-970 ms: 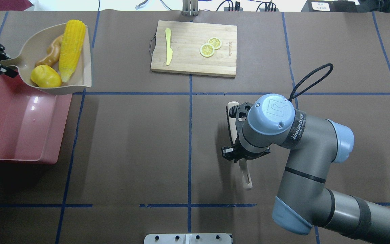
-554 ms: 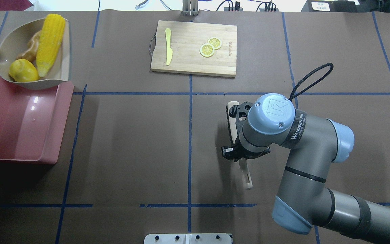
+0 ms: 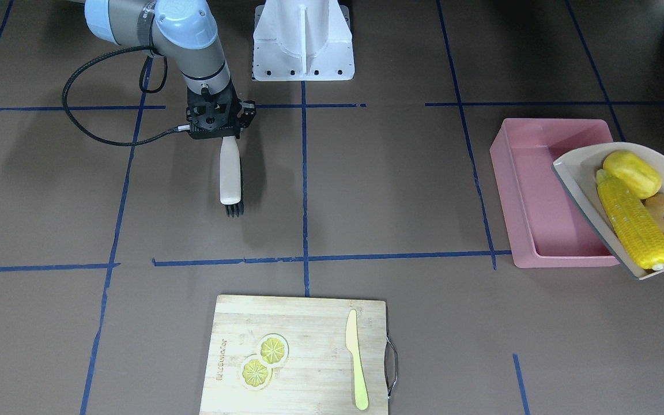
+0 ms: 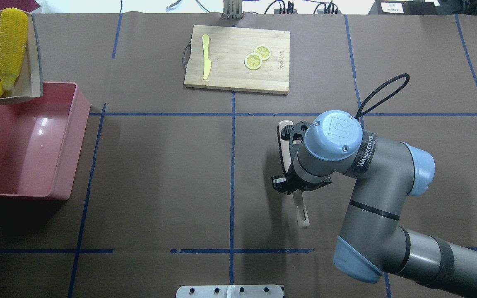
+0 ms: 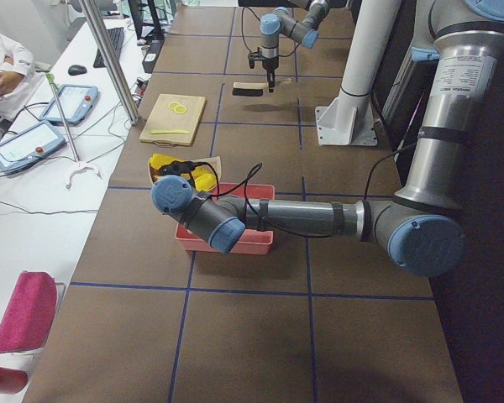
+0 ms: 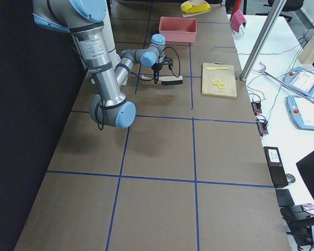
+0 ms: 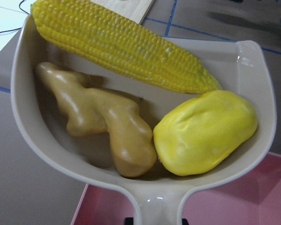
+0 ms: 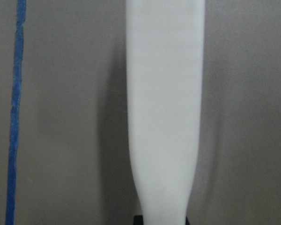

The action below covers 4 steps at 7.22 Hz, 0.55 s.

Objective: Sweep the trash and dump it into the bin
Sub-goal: 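Tip the dustpan with the left gripper to dump items into the bin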

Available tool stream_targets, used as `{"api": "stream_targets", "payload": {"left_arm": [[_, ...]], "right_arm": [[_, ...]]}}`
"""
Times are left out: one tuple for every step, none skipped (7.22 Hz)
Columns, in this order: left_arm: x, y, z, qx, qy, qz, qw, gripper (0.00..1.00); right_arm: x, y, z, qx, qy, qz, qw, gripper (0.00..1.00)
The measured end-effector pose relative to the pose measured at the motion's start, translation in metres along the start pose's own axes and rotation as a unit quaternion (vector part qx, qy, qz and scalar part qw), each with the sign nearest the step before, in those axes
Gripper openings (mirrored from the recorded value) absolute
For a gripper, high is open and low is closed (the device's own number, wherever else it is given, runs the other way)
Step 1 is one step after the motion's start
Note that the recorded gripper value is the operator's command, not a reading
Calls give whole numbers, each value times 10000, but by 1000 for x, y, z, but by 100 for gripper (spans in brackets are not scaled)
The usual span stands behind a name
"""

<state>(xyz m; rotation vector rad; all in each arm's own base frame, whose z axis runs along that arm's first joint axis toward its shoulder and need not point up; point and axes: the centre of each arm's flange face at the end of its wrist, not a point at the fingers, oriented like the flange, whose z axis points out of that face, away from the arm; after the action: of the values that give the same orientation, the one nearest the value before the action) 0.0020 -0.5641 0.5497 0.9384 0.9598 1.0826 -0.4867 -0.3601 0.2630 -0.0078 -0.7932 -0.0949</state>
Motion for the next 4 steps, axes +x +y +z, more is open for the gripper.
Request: {"api": "stream_targets", "payload": {"left_arm": [[-2,1,8,-210,-127,229,9994,0],[-3,3,13,-395,-231,485,9978,0],[-5,6,16,-536,-284,697,9957,0],[-7,9,17,-632,-277,766,9947,0]], "right_arm": [[0,0,-1,3,-8,-3,10000,0],[0,0,-1,3,-14,-4,10000,0],[0,0,-1,5,-16,-3,10000,0],[0,0,-2,6,-17,-1,10000,0]]}}
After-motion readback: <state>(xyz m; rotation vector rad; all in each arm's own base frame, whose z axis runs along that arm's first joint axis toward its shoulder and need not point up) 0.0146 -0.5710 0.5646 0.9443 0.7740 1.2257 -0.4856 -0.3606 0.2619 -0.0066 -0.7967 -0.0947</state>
